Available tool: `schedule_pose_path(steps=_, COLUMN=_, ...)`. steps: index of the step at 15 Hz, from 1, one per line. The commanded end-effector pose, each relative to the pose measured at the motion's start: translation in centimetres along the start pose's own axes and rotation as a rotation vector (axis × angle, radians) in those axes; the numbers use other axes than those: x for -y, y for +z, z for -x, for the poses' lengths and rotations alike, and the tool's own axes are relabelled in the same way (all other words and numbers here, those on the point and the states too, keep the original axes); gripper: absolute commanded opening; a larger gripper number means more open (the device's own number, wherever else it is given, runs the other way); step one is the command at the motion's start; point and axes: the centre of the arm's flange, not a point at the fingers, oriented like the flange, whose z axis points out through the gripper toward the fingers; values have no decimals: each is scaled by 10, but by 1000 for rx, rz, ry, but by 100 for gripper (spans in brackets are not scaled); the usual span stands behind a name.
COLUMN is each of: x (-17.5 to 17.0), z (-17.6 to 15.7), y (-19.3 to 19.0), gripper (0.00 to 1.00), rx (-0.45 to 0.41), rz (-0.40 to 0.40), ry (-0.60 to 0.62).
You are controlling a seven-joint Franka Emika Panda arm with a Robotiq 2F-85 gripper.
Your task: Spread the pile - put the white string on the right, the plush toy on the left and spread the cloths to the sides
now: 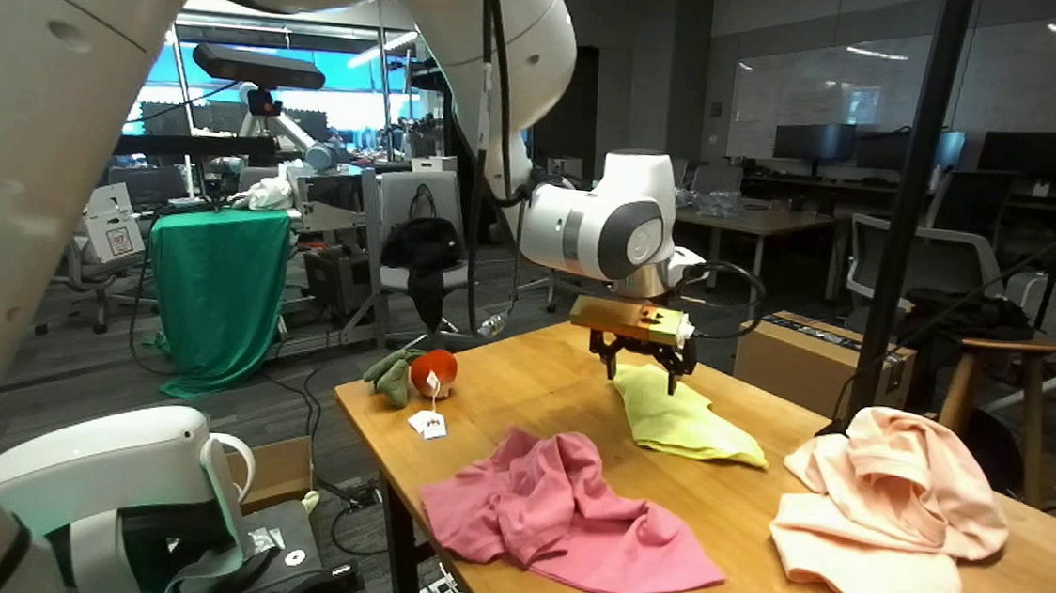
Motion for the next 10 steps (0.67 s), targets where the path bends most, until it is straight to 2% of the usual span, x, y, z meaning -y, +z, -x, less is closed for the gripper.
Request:
schedule_pose_path(steps=1, x=-21, z=-27, y=18, gripper=100, rx=-10, rz=-49, ry=-14)
schedule_pose_path(steps=10, x=-37, z=-38, y=50, gripper=100, rx=43, rz=-99, ry=-31)
